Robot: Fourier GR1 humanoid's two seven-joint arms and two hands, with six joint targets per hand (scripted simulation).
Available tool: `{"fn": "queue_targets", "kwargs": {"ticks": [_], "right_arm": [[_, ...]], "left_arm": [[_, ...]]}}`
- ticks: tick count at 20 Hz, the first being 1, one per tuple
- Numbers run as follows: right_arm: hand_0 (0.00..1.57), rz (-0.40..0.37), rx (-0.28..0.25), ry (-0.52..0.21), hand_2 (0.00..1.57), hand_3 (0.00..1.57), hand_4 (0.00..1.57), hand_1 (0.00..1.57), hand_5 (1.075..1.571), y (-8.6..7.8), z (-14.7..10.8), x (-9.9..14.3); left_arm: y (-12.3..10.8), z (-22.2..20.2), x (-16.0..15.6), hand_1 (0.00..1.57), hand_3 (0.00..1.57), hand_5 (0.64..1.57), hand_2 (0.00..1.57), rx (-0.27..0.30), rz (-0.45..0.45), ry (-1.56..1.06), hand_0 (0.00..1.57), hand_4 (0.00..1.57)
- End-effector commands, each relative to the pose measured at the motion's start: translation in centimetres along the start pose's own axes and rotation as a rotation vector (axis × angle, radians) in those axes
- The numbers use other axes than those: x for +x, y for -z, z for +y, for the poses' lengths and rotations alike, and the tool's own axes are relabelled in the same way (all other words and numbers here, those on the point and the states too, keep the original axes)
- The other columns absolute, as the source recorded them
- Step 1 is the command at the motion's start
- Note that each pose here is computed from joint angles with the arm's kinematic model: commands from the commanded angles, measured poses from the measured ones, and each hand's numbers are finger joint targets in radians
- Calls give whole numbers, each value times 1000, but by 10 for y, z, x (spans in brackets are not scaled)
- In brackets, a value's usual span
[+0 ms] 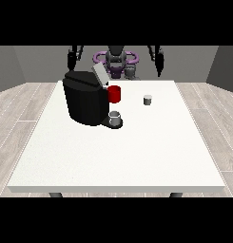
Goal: Insert the coffee pod into the coffee machine and close the lid
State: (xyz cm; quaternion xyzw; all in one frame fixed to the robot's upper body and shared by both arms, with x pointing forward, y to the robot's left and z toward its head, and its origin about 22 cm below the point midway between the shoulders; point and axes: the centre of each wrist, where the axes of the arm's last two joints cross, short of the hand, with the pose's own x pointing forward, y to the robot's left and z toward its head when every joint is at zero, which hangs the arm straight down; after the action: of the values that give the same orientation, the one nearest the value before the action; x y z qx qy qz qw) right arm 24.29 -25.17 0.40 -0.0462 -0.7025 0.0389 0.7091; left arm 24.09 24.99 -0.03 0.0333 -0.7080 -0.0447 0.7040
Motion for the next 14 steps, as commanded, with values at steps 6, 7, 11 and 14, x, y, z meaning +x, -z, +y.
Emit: {"fn": "queue_targets", "kwargs": {"ticks": [6,7,11,14], "right_arm": [[0,52,-30,52,0,0,0,0,1571,-6,-13,-26],[0,4,-173,-86,0,0,0,0,1571,3,-18,-11],[0,-76,-133,-94,0,0,0,0,1571,15,1,-1],[0,-67,-105,-121,0,0,0,0,1571,14,28,8]], "left_arm": [[-9,7,11,0,0,1571,0,-216,-106,282,0,0],[-11,22,8,0,0,1571,0,-259,-68,319,0,0],[26,52,37,0,0,1571,0,-224,-76,463,0,0],[39,62,37,0,0,1571,0,-211,-16,537,0,0]]}}
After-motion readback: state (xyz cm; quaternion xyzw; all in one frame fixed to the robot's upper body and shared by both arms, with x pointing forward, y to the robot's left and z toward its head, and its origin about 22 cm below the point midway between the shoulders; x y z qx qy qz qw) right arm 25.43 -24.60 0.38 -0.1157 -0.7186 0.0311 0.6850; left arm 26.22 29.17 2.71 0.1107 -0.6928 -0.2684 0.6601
